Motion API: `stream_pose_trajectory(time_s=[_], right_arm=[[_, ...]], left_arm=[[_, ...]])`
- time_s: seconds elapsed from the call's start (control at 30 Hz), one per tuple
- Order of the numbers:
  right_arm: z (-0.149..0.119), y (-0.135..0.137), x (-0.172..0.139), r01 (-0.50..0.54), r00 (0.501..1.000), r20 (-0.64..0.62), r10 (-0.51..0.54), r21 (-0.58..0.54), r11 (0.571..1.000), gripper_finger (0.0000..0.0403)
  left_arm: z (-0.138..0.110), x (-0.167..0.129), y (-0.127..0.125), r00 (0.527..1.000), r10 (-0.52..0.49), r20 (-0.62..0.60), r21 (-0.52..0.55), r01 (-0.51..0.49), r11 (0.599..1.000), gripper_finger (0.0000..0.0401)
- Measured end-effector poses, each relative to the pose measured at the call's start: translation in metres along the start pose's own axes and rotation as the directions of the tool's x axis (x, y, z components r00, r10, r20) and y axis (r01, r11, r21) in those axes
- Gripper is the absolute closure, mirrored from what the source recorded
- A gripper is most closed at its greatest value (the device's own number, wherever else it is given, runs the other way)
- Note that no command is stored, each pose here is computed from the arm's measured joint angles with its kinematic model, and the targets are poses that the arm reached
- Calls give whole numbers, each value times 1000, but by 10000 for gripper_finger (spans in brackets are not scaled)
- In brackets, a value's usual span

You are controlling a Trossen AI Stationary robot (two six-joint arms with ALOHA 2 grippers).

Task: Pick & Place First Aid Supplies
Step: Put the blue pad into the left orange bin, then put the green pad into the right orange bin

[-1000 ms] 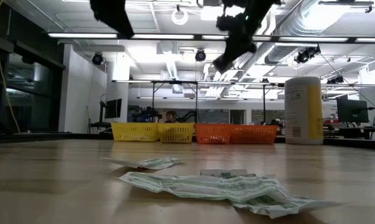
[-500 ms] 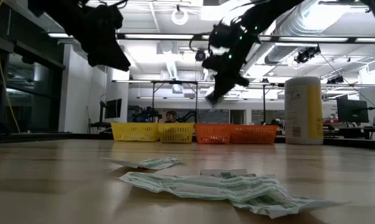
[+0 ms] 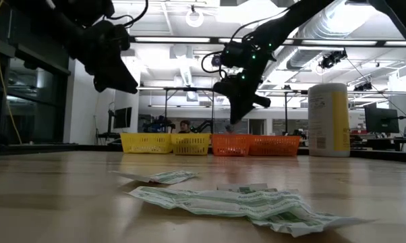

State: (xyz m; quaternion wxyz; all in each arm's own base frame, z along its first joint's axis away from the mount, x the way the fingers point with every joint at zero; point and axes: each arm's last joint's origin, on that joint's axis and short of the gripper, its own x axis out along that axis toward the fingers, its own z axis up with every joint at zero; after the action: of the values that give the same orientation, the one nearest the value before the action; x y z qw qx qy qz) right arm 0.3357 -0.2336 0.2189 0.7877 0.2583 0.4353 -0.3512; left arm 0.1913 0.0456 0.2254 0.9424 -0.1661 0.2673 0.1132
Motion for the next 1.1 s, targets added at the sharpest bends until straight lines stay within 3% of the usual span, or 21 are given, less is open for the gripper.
stream_pose_trajectory(time_s=[0.27, 0.43, 0.6, 0.77, 0.93, 1.1], right_arm=[[0, 0, 0, -1, 1000, 1, 1, 11, 1000, 324], [1, 3, -11, -68, 998, 6, 68, 9, 998, 287], [-1, 14, -29, -178, 984, -3, 178, -49, 983, 277], [-12, 38, -45, -295, 955, -65, 288, -154, 943, 277], [-34, 78, -53, -371, 928, -135, 346, -269, 889, 277], [-61, 119, -62, -362, 932, -156, 327, -382, 850, 277]], left_arm=[[-1, 0, 1, 1000, -9, -3, 8, 9, 1000, 275], [-1, 0, 0, 1000, -19, -4, 10, 19, 1000, 275], [-1, 0, 0, 999, -38, -10, 8, 38, 999, 275], [-1, 0, 0, 999, -39, -11, -25, 39, 999, 275], [-2, 0, 0, 999, -38, -17, -73, 37, 997, 275], [-2, 0, -1, 998, -57, -29, -105, 54, 993, 275]])
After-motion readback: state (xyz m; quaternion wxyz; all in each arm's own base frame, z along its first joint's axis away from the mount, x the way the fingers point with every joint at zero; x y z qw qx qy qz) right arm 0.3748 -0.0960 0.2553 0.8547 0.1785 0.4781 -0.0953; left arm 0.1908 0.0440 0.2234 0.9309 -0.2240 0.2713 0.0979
